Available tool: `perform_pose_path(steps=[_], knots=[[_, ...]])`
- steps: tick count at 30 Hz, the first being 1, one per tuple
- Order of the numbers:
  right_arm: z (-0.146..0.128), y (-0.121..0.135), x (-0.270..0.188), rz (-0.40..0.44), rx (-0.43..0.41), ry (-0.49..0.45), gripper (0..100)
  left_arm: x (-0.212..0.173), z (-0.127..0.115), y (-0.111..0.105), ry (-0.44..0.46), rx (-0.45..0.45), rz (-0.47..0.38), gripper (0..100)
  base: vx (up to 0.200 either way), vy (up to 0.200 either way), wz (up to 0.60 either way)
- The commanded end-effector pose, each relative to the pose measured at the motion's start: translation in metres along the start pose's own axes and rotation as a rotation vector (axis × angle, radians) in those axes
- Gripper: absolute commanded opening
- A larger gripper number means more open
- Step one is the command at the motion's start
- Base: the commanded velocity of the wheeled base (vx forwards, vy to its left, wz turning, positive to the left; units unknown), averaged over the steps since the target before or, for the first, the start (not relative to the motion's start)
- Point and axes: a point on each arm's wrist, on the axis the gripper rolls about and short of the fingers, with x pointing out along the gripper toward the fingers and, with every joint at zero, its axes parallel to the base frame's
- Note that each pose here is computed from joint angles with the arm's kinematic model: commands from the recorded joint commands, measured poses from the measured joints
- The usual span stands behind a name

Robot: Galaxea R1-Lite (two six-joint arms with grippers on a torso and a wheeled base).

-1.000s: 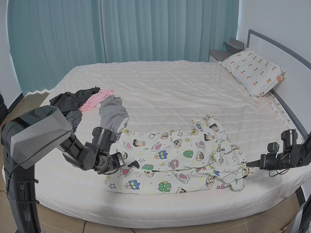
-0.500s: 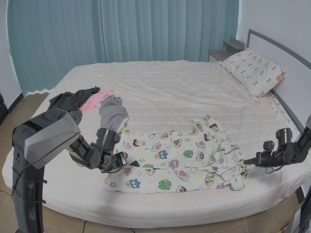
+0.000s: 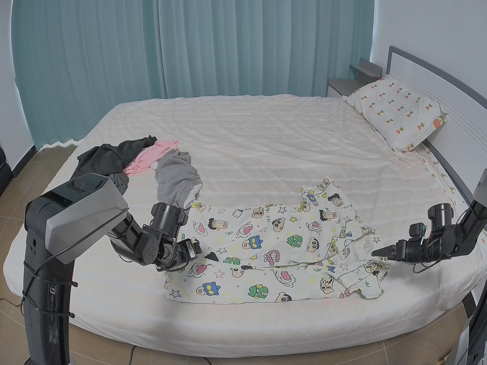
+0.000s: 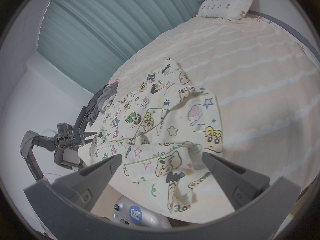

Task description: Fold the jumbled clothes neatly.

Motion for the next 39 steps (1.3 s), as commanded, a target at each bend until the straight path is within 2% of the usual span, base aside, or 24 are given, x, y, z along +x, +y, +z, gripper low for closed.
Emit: perform_pose_path(steps=[1, 3, 5, 6, 10, 14, 15, 16, 17, 20, 21, 23, 28, 30, 32, 39], knots=[[0.004, -0.008, -0.013, -0.027, 0.032, -0.044, 100, -0.005, 0.012, 0.006, -0.026, -0.064, 0.002, 100, 0.000, 0.000, 0.00], [0.008, -0.007, -0.024, -0.035, 0.054, -0.078, 100, -0.018, 0.025, 0.009, -0.051, -0.120, -0.018, 100, 0.000, 0.000, 0.00], [0.008, -0.006, -0.027, -0.036, 0.060, -0.085, 100, -0.020, 0.028, 0.010, -0.055, -0.127, -0.023, 100, 0.000, 0.000, 0.00], [0.008, 0.011, -0.042, -0.020, 0.123, -0.113, 100, -0.039, 0.042, 0.019, -0.060, -0.173, -0.070, 100, 0.000, 0.000, 0.00], [-0.004, 0.049, -0.052, 0.038, 0.240, -0.092, 100, -0.079, 0.052, 0.036, -0.031, -0.230, -0.180, 100, 0.000, 0.000, 0.00], [-0.015, 0.073, -0.051, 0.092, 0.345, -0.068, 100, -0.118, 0.042, 0.051, -0.035, -0.243, -0.325, 100, 0.000, 0.000, 0.00], [-0.019, 0.078, -0.047, 0.106, 0.380, -0.061, 100, -0.132, 0.032, 0.056, -0.029, -0.235, -0.394, 100, 0.000, 0.000, 0.00], [-0.019, 0.078, -0.047, 0.106, 0.380, -0.061, 100, -0.132, 0.032, 0.056, -0.029, -0.235, -0.394, 100, 0.000, 0.000, 0.00], [-0.026, 0.081, -0.034, 0.094, 0.413, -0.059, 100, -0.146, 0.012, 0.062, -0.030, -0.225, -0.453, 100, 0.000, 0.000, 0.00], [-0.036, 0.082, -0.017, 0.048, 0.410, -0.052, 100, -0.149, -0.004, 0.061, -0.005, -0.244, -0.469, 100, 0.000, 0.000, 0.00], [-0.047, 0.083, -0.002, -0.002, 0.392, -0.062, 100, -0.150, -0.012, 0.058, 0.028, -0.300, -0.478, 100, 0.000, 0.000, 0.00], [-0.063, 0.086, 0.010, -0.038, 0.360, -0.087, 100, -0.147, -0.017, 0.058, 0.063, -0.366, -0.482, 100, 0.000, 0.000, 0.00], [-0.082, 0.088, 0.020, -0.041, 0.337, -0.126, 100, -0.126, -0.025, 0.059, 0.094, -0.380, -0.457, 100, 0.000, 0.000, 0.00], [-0.092, 0.084, 0.026, -0.079, 0.335, -0.134, 100, -0.111, -0.027, 0.060, 0.072, -0.374, -0.472, 100, 0.000, 0.000, 0.00], [-0.096, 0.081, 0.028, -0.103, 0.339, -0.131, 100, -0.107, -0.032, 0.063, 0.072, -0.376, -0.472, 100, 0.000, 0.000, 0.00], [-0.103, 0.088, 0.017, -0.109, 0.336, -0.116, 100, -0.106, -0.037, 0.066, 0.062, -0.371, -0.483, 100, 0.000, 0.000, 0.00]])
